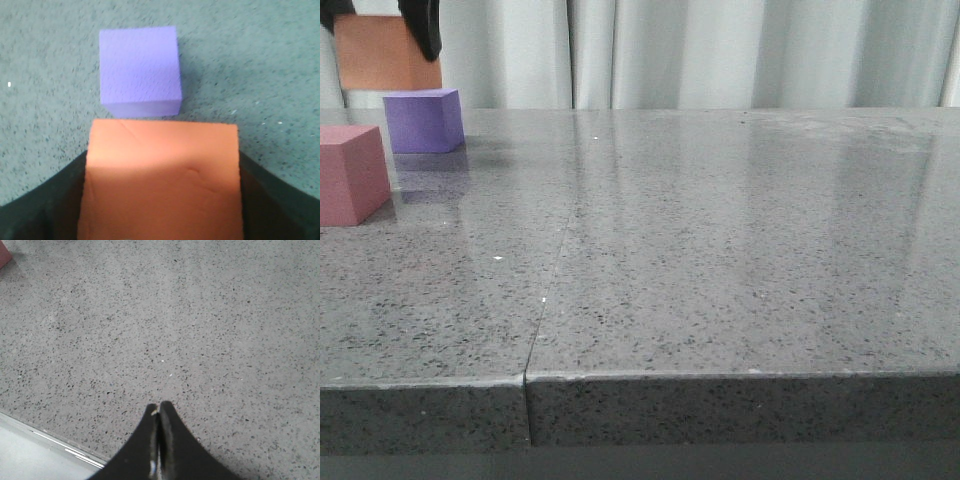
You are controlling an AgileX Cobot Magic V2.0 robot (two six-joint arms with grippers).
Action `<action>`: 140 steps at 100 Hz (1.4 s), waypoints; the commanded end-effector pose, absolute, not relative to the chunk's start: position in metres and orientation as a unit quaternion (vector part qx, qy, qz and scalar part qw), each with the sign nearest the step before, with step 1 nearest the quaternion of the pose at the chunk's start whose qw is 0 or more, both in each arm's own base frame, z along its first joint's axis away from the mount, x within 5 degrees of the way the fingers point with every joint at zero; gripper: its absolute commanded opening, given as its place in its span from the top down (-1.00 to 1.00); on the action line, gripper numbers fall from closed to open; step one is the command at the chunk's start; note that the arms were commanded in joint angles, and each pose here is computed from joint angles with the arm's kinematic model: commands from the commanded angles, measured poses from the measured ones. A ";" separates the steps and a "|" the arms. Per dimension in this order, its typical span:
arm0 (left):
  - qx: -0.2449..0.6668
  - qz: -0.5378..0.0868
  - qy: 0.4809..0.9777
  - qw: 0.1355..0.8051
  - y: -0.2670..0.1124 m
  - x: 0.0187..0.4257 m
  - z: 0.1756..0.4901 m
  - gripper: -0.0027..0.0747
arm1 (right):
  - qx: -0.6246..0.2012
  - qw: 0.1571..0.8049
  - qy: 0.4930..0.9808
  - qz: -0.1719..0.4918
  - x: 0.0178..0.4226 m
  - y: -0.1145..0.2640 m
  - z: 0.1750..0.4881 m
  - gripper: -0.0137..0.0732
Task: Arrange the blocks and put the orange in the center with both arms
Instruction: 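Carry the orange cube with the left gripper toward the purple cube, then place the orange cube between the purple and pink cubes, open left gripper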
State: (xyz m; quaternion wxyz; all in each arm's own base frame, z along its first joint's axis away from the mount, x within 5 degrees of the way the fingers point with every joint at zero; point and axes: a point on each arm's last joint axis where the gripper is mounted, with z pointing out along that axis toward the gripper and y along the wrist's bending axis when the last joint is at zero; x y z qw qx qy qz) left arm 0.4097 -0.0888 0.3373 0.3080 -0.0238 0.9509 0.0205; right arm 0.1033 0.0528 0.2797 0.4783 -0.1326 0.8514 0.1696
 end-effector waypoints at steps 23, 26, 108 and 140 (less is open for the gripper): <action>-0.065 0.015 0.928 0.366 -0.082 0.404 0.332 -0.04 | -0.129 0.521 0.826 0.175 0.106 0.053 0.294 0.85; -0.068 0.017 0.928 0.367 -0.081 0.404 0.330 -0.04 | -0.129 0.521 0.826 0.175 0.106 0.053 0.294 0.85; -0.068 0.022 0.929 0.364 -0.081 0.404 0.307 -0.63 | -0.129 0.521 0.826 0.175 0.106 0.053 0.294 0.85; -0.068 0.005 0.915 0.399 -0.080 0.396 0.329 -0.72 | -0.129 0.521 0.826 0.175 0.106 0.053 0.294 0.85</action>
